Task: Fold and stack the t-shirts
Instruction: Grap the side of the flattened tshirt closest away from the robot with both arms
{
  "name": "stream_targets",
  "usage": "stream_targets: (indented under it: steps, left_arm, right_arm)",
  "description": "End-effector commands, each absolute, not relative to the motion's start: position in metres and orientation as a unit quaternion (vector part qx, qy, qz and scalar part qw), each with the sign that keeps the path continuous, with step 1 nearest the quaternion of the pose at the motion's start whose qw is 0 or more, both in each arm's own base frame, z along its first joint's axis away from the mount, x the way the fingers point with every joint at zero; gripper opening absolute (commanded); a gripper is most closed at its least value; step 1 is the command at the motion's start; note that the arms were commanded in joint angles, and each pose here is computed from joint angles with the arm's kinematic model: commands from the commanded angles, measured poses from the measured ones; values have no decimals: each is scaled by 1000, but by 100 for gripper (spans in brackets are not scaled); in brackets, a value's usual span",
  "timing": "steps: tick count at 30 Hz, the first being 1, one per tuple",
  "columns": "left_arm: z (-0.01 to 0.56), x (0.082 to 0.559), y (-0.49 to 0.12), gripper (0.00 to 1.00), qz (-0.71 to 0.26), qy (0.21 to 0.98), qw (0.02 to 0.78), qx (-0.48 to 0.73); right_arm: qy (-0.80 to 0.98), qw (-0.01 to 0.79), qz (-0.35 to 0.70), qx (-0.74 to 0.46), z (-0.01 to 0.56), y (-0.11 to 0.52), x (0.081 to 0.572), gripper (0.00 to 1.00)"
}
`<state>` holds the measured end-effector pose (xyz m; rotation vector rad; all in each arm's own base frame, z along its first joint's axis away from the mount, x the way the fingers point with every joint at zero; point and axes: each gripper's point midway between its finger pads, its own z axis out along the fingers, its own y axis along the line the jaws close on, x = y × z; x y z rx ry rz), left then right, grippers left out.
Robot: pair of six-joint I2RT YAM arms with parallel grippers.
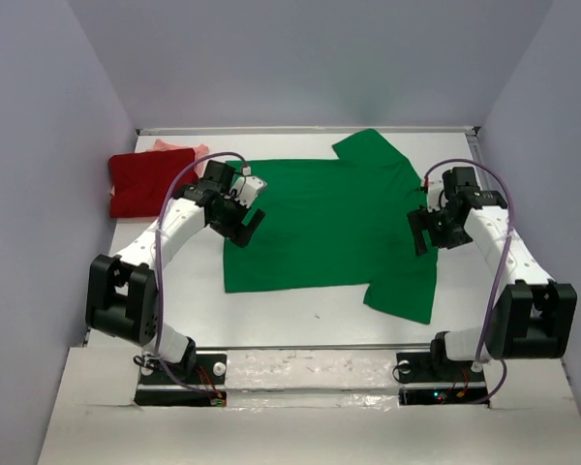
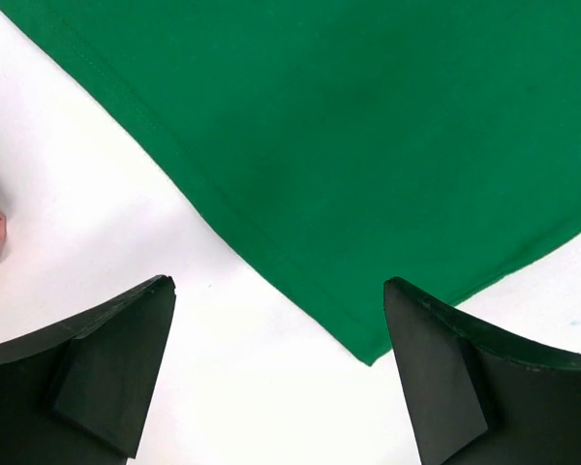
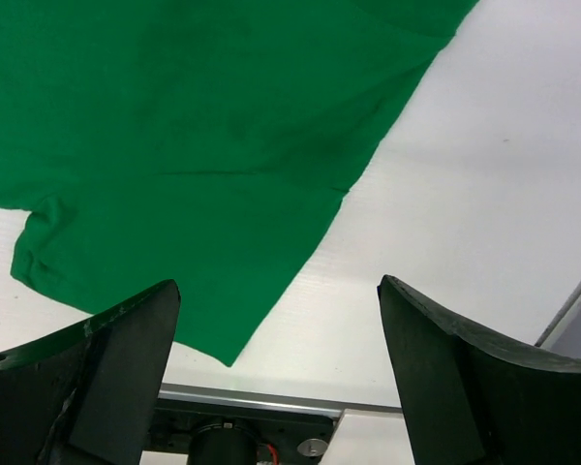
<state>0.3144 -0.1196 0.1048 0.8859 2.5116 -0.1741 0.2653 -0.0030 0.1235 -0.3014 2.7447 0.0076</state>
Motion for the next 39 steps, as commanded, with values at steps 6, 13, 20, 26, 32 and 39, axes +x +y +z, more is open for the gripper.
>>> stream_targets:
  steps: [6,13,20,26,32,39]
  left_arm:
    - [108,301,-110,99,-47,915,230,327]
    - [105,287,-94,99,-19,920,222,321]
    - [115,277,-88,99,-13,919,233,318]
    - [126,274,-87,99,-11,915,249,318]
    - [120,277,-86,99,-7,914,249,320]
    - [111,278,-90,99,-16,917,240,318]
  right_arm:
    - [990,120,17,-72,83,1,279,79]
    - [994,96,-18,-41,70,-11,293,67]
    - [995,81,-56,-9,63,-23,298,66]
    - [994,62,-88,6,51,-37,297,61]
    - [995,46,-81,21,39,-44,293,61]
    - [997,29,-62,23,24,-42,279,24]
